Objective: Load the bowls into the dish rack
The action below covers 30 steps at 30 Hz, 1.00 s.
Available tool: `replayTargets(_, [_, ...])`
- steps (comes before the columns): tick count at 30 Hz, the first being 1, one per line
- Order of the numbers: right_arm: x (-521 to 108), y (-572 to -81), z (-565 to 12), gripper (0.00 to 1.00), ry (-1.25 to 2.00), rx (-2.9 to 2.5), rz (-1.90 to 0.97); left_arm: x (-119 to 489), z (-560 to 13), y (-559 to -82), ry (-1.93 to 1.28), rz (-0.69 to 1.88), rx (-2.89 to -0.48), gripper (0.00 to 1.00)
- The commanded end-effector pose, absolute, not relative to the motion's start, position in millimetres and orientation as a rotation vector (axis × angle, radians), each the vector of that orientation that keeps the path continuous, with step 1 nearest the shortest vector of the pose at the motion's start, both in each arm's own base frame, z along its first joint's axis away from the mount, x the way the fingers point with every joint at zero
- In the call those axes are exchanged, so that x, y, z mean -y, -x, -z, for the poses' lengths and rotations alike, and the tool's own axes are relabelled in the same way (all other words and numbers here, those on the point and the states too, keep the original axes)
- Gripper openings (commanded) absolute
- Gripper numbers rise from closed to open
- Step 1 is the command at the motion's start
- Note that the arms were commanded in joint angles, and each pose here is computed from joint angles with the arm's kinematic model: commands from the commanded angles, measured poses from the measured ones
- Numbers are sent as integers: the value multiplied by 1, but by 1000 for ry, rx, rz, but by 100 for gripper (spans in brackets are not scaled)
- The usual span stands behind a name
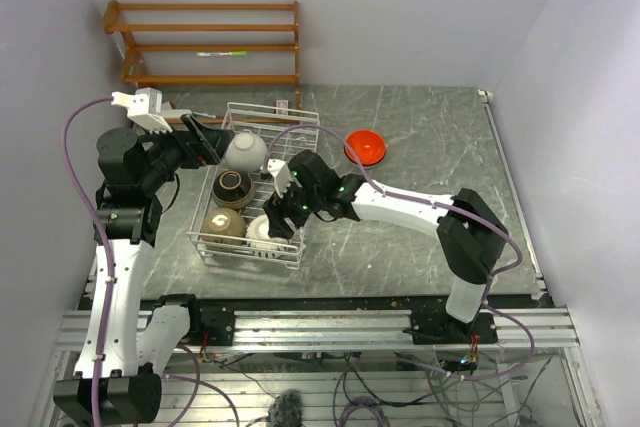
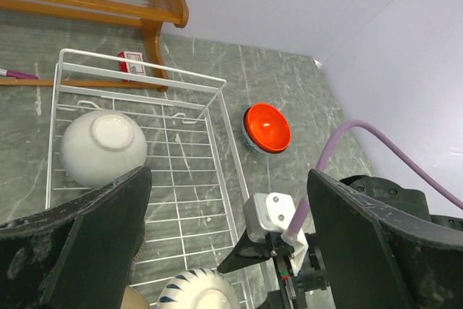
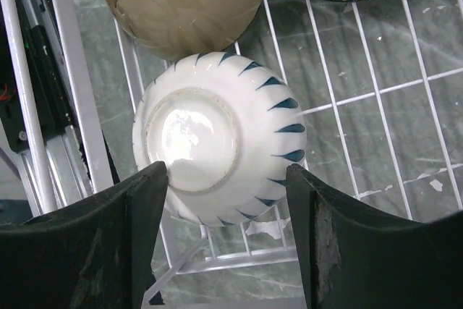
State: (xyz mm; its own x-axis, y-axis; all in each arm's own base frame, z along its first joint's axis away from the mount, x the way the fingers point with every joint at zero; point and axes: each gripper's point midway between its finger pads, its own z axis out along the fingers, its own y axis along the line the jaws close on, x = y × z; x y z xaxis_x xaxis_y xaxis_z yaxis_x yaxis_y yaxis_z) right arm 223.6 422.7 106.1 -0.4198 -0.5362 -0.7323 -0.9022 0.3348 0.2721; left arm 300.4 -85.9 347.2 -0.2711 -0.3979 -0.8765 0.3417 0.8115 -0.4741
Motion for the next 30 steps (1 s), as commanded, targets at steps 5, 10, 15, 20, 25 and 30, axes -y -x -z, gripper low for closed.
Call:
replayTargets(5, [-413, -237, -159, 73, 1092, -1992, -835, 86, -346, -301, 30, 710, -1718, 99])
replayTargets(10, [-397, -265, -213, 76, 848, -1905, -763, 88, -351, -301, 8, 722, -1707, 99])
replayTargets(15, [-331, -314, -232, 77, 496, -1972, -688, 92, -354, -305, -18, 737, -1712, 99])
replayTargets(20, [-236, -362, -210, 75, 186, -2074, -586, 101, -362, -310, -72, 792, -1704, 95])
replayTargets(25, [-179, -395, -175, 73, 41, -2174, -472, 105, -357, -316, -74, 812, -1725, 92])
replayTargets(30, [-149, -426, -157, 56, -38, -2203, -353, 106, -346, -317, -68, 811, -1743, 93])
